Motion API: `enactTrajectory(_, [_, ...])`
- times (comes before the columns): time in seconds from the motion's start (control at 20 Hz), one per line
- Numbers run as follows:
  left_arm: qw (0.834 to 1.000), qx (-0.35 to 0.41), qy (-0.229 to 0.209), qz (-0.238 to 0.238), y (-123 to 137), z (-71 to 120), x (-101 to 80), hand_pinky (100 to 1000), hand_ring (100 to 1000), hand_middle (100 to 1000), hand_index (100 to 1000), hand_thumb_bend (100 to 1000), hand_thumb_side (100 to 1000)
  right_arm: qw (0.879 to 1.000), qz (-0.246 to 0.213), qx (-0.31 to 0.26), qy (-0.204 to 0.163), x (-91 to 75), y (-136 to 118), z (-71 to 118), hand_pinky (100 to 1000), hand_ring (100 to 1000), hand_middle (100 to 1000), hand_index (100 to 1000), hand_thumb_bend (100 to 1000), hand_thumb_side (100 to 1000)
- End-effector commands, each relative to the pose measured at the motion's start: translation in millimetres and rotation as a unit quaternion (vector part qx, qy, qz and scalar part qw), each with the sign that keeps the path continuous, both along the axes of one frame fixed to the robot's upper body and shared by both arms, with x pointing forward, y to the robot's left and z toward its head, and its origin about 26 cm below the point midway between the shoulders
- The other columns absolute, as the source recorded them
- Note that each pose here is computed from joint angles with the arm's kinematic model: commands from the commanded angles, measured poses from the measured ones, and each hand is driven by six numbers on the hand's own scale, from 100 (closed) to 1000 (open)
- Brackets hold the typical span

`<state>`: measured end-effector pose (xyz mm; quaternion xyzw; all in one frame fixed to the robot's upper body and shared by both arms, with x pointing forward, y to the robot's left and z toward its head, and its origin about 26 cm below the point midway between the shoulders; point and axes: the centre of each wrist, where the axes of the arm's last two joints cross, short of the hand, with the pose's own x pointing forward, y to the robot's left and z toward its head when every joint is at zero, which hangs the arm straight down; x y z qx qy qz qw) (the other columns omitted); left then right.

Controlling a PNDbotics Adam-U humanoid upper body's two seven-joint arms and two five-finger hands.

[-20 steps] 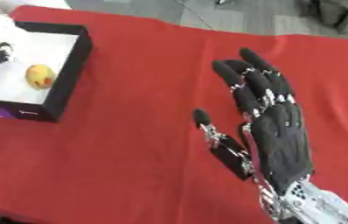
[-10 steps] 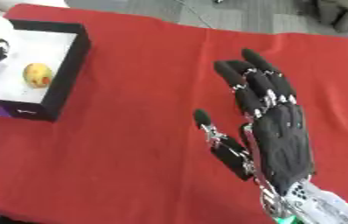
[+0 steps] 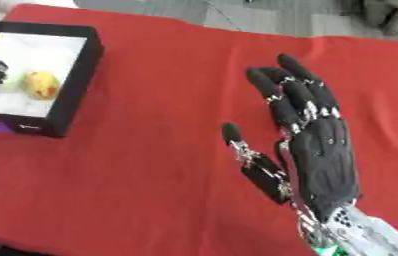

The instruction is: Pick up the objects with one hand, pass them to the other hand, and then place them into the box on the other side of the table.

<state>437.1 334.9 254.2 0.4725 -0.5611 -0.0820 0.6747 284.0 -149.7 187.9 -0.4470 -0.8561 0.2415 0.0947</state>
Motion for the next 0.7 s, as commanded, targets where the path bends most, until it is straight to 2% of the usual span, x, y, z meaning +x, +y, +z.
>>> enactTrajectory(0.05, [1.0,0.011,-0.018,0.021,4.0,15.1,-2.3,891,830,749,909,161,100,1.0,0.004,0.003,-0.013,-2.4,-1.2,7.2,792,873,723,846,461,145])
enactTrajectory(0.25, [0.999,0.014,-0.025,0.017,1.9,17.3,-3.5,879,821,738,896,100,100,1.0,-0.001,0.003,-0.014,-2.0,-2.5,7.3,792,873,722,847,472,140])
enactTrajectory(0.35, [0.998,0.03,-0.046,0.007,-3.5,21.7,-7.8,864,806,723,879,100,122,1.0,-0.008,0.005,-0.013,-1.3,-4.5,8.1,792,873,721,847,479,138])
enactTrajectory(0.45, [0.996,0.046,-0.071,-0.014,-11.7,28.3,-15.5,849,787,707,870,100,182,1.0,-0.019,0.009,-0.009,0.0,-7.9,9.6,790,872,718,845,479,139])
enactTrajectory(0.55, [0.993,0.057,-0.099,-0.038,-20.7,38.5,-27.0,838,777,709,874,100,376,0.999,-0.035,0.015,0.004,1.5,-12.8,11.1,785,874,712,843,488,135])
enactTrajectory(0.6, [0.99,0.062,-0.115,-0.053,-25.9,44.0,-34.2,818,761,705,861,100,508,0.999,-0.044,0.02,0.017,2.2,-15.5,11.8,777,875,704,839,489,133])
enactTrajectory(0.7, [0.984,0.064,-0.14,-0.09,-35.0,53.6,-50.6,793,745,715,861,100,614,0.996,-0.062,0.038,0.058,4.0,-21.9,13.6,761,877,690,831,486,136])
